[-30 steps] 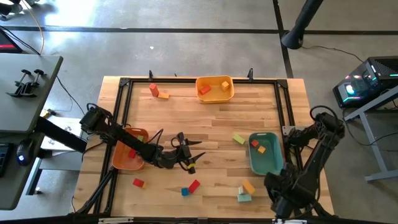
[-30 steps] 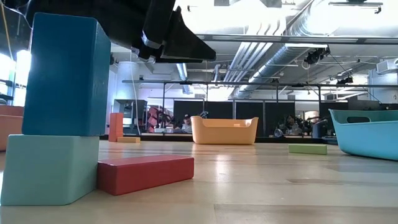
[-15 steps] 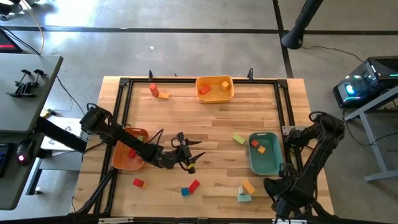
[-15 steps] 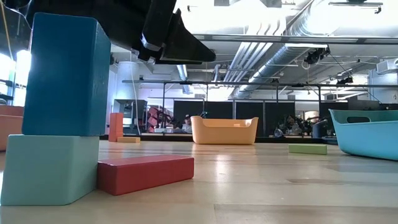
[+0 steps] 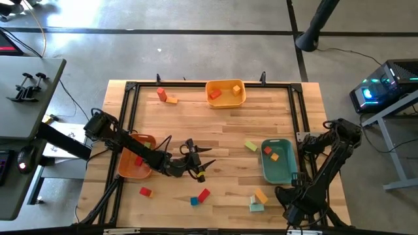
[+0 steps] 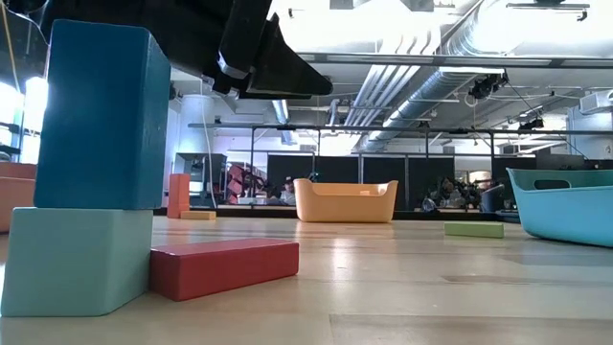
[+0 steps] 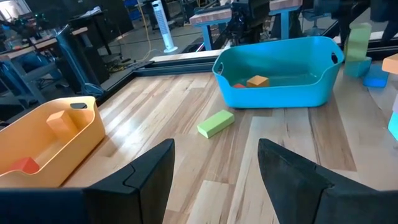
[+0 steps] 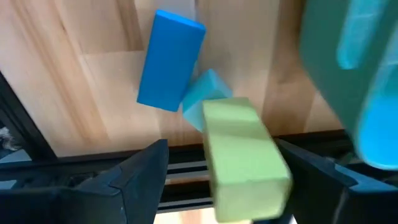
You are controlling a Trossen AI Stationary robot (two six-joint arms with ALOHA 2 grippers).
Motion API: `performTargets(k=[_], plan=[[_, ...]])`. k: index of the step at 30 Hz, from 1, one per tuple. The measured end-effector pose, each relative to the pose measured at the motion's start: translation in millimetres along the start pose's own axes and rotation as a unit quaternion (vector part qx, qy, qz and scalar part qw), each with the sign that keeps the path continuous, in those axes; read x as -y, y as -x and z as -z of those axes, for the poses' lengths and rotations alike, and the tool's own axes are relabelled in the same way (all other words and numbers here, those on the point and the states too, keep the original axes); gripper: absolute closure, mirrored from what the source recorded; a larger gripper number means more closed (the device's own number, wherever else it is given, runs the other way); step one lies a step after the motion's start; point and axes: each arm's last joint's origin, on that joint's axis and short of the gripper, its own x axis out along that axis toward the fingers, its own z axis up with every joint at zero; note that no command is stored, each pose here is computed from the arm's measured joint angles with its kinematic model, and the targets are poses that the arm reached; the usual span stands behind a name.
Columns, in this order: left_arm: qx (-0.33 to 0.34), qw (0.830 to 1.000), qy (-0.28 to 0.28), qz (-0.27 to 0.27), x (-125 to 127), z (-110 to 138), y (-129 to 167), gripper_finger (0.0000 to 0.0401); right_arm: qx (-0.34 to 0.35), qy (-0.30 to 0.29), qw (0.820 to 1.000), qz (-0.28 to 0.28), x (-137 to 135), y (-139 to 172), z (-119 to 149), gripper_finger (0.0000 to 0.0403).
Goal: Sort blocks by size
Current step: Put the green large block into the yellow bin
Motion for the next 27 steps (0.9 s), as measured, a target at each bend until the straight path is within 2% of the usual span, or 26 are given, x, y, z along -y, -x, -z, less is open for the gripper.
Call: performTargets(k=[7,16,19,23,27], plan=[[-0.001,1.000,0.002,0.013,0.7,0.1,0.0,0.0185,0.004,0.002,1.000,-0.018,-1.6,-6.1,-2.1,0.0175],[0.000,1.000,0.002,0.013,0.8,0.1,0.0,0.0185,-0.002,-0.007,1.000,-0.024,-1.8,-4.3,-1.5,0.0273],[0.000,1.000,0.002,0.013,0.8,0.0,0.0,0.0185,0.006,-0.026,0.999,-0.032,1.0,1.5,0.5,0.0273],[0.000,1.000,0.002,0.013,0.7,-0.1,0.0,0.0185,0.068,-0.065,0.995,-0.043,12.0,20.1,7.9,0.0273],[0.003,1.000,0.004,0.013,0.7,-0.7,0.0,0.0185,0.211,-0.118,0.970,-0.031,31.7,43.1,11.1,0.0273]])
